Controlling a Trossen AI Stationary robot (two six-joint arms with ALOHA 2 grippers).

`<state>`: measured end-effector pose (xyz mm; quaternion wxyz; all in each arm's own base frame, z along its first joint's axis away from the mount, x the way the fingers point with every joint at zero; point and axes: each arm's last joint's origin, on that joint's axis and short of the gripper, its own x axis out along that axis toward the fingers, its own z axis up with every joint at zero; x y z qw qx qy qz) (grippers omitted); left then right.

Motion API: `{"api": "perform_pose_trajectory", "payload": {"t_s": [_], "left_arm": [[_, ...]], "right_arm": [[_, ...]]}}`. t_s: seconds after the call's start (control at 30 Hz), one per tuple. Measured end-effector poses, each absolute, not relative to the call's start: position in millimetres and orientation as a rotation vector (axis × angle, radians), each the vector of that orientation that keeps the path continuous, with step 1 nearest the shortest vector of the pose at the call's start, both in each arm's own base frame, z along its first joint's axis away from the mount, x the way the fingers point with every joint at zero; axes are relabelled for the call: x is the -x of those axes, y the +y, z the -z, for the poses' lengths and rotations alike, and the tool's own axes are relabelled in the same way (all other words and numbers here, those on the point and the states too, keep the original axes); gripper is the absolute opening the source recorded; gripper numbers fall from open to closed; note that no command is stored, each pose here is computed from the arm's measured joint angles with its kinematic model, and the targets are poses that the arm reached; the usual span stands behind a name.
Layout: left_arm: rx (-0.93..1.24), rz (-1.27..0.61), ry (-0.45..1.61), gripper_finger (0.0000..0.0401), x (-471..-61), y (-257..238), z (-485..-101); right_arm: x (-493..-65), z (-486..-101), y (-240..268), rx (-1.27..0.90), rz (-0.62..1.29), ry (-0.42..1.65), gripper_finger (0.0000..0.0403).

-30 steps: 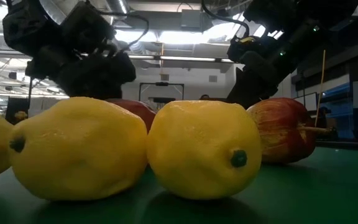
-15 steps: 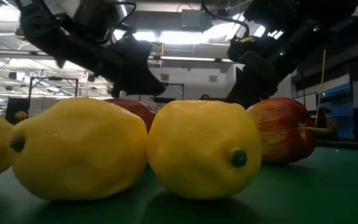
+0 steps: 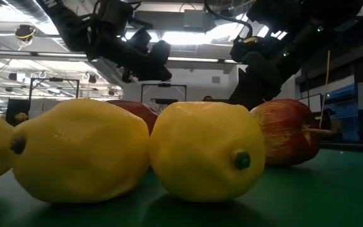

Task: Sort produce into baskets
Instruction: Put the red chili pepper into the top black bin, then put the white garlic into the bottom black bin

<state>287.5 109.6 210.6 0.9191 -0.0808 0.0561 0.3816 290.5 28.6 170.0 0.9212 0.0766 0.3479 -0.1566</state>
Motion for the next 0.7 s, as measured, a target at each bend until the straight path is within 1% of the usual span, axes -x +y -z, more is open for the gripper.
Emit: {"api": "perform_pose_trajectory", "payload": {"t_s": [0.1, 0.37, 0.47, 0.53, 0.7], "left_arm": [[0.162, -0.818, 0.146, 0.0117, -285, 118, -210], [0.136, -0.847, 0.179, 0.0190, -281, 127, -207], [0.201, -0.839, 0.174, 0.0203, -281, 129, -205], [0.251, -0.723, 0.188, 0.0206, -284, 123, -203], [0.253, -0.316, 0.332, 0.0201, -296, 86, -195]], "right_arm": [[-291, -170, 29, -0.157, 0.321, 0.715, 0.0317], [-291, -170, 29, -0.161, 0.324, 0.714, 0.0317], [-291, -170, 29, -0.162, 0.324, 0.714, 0.0317], [-290, -170, 29, -0.162, 0.324, 0.715, 0.0317], [-290, -170, 29, -0.172, 0.318, 0.720, 0.0317]]}}
